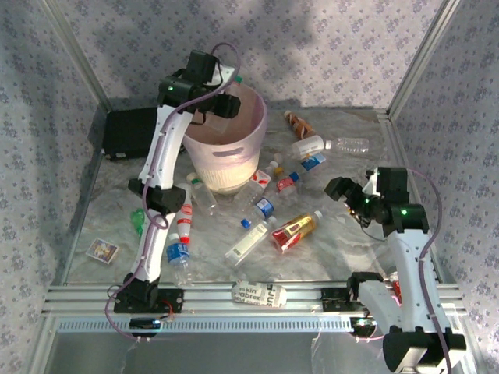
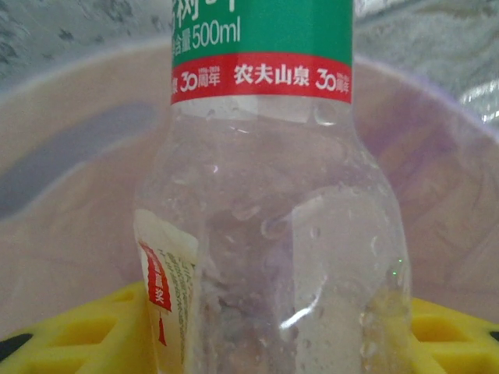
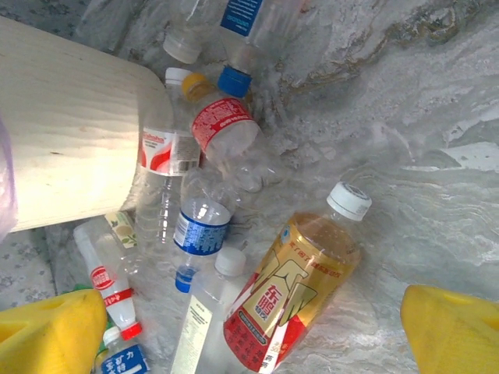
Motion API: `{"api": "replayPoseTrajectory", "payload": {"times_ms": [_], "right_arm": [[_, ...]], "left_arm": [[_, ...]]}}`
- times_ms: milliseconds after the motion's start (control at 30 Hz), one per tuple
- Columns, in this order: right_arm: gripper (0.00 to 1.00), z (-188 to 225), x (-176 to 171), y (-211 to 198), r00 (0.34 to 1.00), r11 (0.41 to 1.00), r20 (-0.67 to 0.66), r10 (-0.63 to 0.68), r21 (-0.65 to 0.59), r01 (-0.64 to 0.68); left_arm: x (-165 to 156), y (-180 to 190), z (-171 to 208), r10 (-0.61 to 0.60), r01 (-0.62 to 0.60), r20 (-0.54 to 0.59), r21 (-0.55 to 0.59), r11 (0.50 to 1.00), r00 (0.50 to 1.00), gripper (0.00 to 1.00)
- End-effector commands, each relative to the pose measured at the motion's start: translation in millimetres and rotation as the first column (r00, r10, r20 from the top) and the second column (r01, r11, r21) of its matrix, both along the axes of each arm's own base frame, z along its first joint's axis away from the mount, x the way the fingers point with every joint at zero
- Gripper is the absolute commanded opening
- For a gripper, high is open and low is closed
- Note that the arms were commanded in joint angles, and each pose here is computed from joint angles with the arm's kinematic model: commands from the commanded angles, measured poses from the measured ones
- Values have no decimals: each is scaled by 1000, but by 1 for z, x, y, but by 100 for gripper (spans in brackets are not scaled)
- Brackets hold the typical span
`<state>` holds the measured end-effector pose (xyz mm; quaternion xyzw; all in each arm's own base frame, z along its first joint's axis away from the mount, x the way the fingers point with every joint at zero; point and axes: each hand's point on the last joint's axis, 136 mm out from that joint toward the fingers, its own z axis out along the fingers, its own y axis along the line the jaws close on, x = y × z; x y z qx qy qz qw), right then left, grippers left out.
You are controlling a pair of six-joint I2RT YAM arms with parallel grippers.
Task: Put the plastic bottles in the bin
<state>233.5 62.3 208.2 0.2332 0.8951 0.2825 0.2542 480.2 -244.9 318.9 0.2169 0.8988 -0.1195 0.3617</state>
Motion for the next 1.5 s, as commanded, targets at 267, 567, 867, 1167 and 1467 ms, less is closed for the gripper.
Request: {"api": "replayPoseTrajectory", "payload": {"times_ms": [267,567,867,1167,1467], "right_arm": [[99,-12,-6,-3,1000,997,-14,15,-71,-15],[99,-12,8,1,1000,997,-7,31,-68,-31],[99,-11,16,4,999,995,-18,49,-90,-50],[99,-14,17,11,997,990,-41,67,-123,-72],[99,-21,23,28,995,982,-63,80,-168,-90]], "left_arm": [[-22,-8,-34,-64,76,-108,115,990,992,45],[-44,-6,-64,-100,146,-231,195,970,968,46],[-53,-3,-64,-122,178,-241,227,957,963,91],[-65,7,-61,-119,188,-254,269,945,960,100],[-101,49,-38,-61,137,-220,350,927,974,100]]}}
